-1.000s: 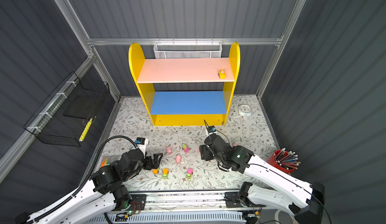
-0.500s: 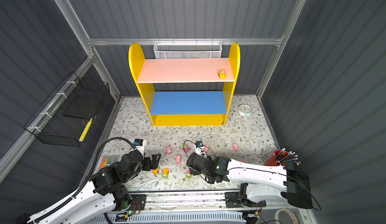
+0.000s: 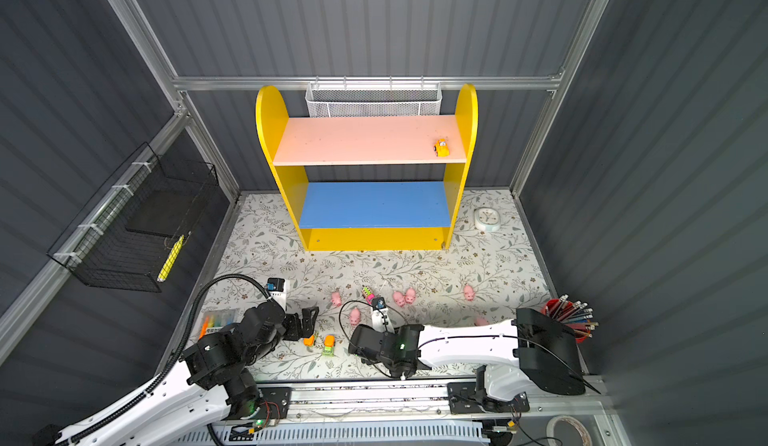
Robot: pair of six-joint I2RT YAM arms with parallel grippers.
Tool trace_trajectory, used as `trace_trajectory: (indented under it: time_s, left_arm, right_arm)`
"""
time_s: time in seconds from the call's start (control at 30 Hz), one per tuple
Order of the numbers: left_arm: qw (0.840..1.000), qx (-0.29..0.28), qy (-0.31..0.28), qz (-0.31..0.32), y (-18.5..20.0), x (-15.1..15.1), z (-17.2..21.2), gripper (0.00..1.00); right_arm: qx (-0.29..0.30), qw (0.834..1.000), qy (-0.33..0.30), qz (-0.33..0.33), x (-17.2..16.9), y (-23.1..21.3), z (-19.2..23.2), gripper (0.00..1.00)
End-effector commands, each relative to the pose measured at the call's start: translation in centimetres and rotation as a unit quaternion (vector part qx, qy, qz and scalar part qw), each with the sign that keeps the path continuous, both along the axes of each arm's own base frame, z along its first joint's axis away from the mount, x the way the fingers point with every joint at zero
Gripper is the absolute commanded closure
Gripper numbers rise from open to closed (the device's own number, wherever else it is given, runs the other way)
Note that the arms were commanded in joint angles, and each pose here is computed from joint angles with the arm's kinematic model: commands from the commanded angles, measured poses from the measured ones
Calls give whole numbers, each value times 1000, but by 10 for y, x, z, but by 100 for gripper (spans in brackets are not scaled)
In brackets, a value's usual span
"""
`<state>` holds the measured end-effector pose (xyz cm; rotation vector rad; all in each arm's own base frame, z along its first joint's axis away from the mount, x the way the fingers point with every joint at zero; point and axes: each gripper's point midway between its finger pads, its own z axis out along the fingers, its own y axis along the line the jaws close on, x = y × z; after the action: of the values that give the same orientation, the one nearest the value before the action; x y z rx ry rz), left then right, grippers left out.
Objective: Place and organize the plastic toys onto the shelf
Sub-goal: 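Open the right gripper and move it down toward the pink-green toy car, then lower the right gripper around the pink-green toy car near the robot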
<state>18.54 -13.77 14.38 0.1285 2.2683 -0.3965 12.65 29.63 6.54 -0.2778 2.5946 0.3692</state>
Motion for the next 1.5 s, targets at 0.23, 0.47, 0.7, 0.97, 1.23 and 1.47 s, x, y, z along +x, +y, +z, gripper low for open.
trace_trajectory:
  time_s: [0.23,0.47,0.7,0.97,1.23,1.47]
  left_arm:
    - [1000,-1,-4,8,2,1,2,0]
    - [1000,5,-5,8,0,3,4,0]
    - [1000,11,-7,12,0,6,4,0]
    - [1000,18,-6,10,-3,8,1,0]
    - [1000,20,-8,7,-5,10,1,0]
    - [1000,23,-6,8,-5,10,0,0]
  right_arm:
    - [-14,999,-1,-31,0,7,-11,29]
    - [-19,999,4,-41,0,5,-22,31]
    - [-14,998,7,-56,2,2,-30,35]
    - [-16,998,12,-63,5,1,-36,40]
    - [-25,997,18,-71,8,-8,-42,46]
    - [-39,996,18,-73,10,-14,-45,52]
